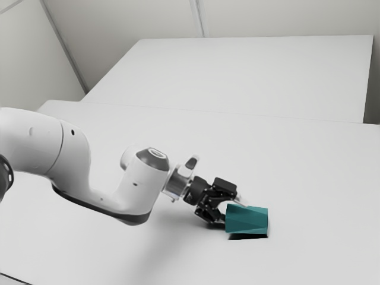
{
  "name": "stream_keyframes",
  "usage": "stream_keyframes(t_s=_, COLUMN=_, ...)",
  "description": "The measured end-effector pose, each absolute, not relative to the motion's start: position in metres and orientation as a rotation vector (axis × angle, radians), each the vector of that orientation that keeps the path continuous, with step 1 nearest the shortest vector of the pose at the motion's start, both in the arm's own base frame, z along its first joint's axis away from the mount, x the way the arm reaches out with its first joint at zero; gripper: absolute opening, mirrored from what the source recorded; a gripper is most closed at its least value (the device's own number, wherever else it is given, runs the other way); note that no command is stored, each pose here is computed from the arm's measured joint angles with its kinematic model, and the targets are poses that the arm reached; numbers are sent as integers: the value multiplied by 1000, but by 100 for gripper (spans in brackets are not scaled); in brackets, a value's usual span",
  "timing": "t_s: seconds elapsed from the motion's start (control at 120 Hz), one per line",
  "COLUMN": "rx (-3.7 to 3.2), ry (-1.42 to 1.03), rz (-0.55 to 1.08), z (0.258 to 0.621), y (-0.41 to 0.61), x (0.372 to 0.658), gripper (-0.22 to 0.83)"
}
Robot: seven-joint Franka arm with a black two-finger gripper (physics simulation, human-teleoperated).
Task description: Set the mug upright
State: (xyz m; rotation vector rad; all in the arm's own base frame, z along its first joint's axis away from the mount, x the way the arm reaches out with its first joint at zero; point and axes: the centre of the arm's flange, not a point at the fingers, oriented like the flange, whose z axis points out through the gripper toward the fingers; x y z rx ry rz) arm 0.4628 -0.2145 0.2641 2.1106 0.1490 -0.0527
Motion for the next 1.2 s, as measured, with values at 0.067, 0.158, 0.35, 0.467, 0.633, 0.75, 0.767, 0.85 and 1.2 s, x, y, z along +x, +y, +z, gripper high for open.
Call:
stream_keyframes(t_s=0.067, rx=2102, ry=126, rz=-41, z=264, y=-215, x=463, gripper=52)
stream_keyframes(t_s=0.158, rx=2087, ry=103, rz=-27, z=264, y=-218, x=461, gripper=40)
stream_keyframes(t_s=0.35, rx=2068, ry=66, rz=-3, z=261, y=-220, x=461, gripper=19)
stream_keyframes(t_s=0.467, rx=2059, ry=35, rz=26, z=264, y=-220, x=465, gripper=6)
stream_keyframes(t_s=0.633, rx=2040, ry=9, rz=62, z=263, y=-222, x=465, gripper=-8)
stream_keyframes(t_s=0.75, rx=2029, ry=-17, rz=96, z=267, y=-224, x=466, gripper=-12)
stream_keyframes(t_s=0.767, rx=2028, ry=-22, rz=100, z=267, y=-224, x=466, gripper=-12)
stream_keyframes(t_s=0.85, rx=2020, ry=-54, rz=124, z=275, y=-231, x=463, gripper=-15)
stream_keyframes(t_s=1.2, rx=2327, ry=-533, rz=279, z=375, y=-202, x=470, gripper=-16)
